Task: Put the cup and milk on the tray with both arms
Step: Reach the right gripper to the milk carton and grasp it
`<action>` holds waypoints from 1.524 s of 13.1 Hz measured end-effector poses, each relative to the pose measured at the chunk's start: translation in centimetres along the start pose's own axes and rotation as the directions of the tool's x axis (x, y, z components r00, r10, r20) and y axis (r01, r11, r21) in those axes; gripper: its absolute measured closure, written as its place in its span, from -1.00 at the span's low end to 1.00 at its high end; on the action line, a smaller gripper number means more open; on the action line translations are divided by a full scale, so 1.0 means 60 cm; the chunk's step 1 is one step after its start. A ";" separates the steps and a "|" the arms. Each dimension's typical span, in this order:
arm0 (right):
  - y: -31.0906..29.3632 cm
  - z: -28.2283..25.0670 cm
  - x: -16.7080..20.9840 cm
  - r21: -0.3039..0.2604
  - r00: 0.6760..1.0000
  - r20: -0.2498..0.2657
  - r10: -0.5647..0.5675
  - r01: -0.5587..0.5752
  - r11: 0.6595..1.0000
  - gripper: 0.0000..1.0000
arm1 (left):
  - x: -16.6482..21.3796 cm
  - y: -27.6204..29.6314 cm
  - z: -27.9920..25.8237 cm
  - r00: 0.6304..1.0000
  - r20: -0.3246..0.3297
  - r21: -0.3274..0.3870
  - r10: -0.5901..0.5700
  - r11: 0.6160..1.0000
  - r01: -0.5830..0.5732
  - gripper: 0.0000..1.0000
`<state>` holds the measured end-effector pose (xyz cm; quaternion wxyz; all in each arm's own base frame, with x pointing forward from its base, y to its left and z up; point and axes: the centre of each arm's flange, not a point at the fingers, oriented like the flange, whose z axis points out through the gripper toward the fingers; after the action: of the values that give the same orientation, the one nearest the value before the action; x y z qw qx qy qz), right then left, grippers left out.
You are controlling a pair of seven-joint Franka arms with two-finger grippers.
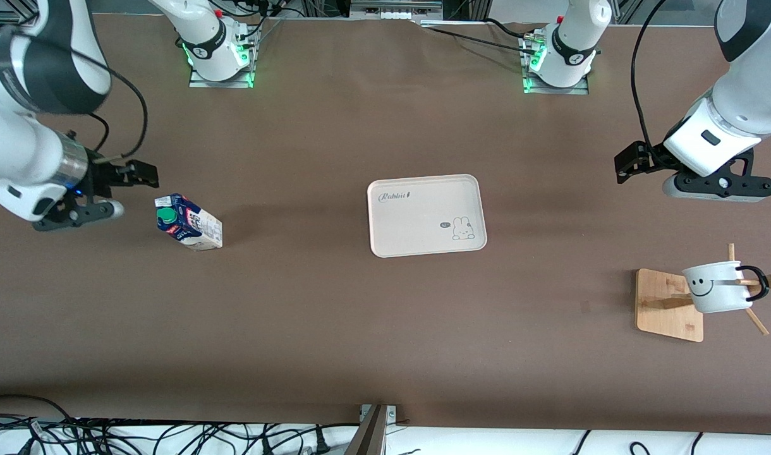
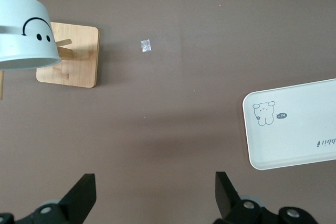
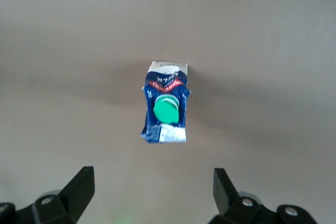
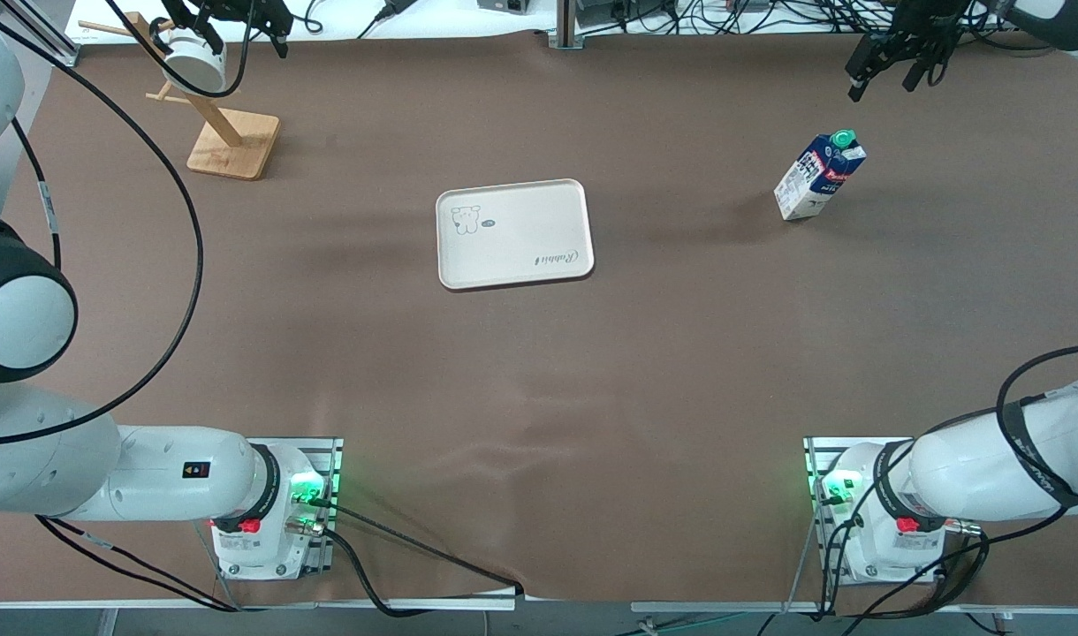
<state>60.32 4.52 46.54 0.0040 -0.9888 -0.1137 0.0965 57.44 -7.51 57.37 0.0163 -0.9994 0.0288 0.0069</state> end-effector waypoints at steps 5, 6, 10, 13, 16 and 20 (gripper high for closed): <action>0.005 0.126 0.025 -0.010 0.998 -0.060 0.001 -0.001 1.000 -1.00 | 0.000 0.000 0.000 1.000 0.000 0.000 0.000 1.000 0.000 -1.00; 0.005 0.152 0.024 -0.012 0.997 -0.077 0.001 -0.002 1.000 -1.00 | 0.000 0.000 0.000 1.000 0.000 0.000 0.000 1.000 0.000 -1.00; 0.005 0.234 0.007 -0.013 0.997 -0.083 0.004 -0.005 1.000 -0.96 | 0.000 0.000 0.001 1.000 0.001 0.000 0.000 1.000 0.000 -1.00; 0.005 0.241 0.001 -0.012 0.997 -0.074 0.005 -0.006 1.000 -0.53 | 0.001 0.000 0.001 1.000 0.001 0.000 0.000 1.000 0.000 -1.00; 0.005 0.239 0.001 -0.012 0.997 -0.076 0.005 -0.006 1.000 -0.30 | 0.001 0.000 0.001 1.000 0.001 0.000 0.000 1.000 0.000 -1.00; 0.000 0.226 0.000 -0.012 0.997 -0.080 0.002 -0.003 1.000 -0.17 | 0.001 0.000 0.001 1.000 0.001 0.000 0.000 1.000 0.000 -1.00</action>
<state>57.72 4.31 33.26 0.0023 -0.9920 -0.1130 0.0559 57.47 -7.52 57.33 0.0163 -0.9994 0.0288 0.0073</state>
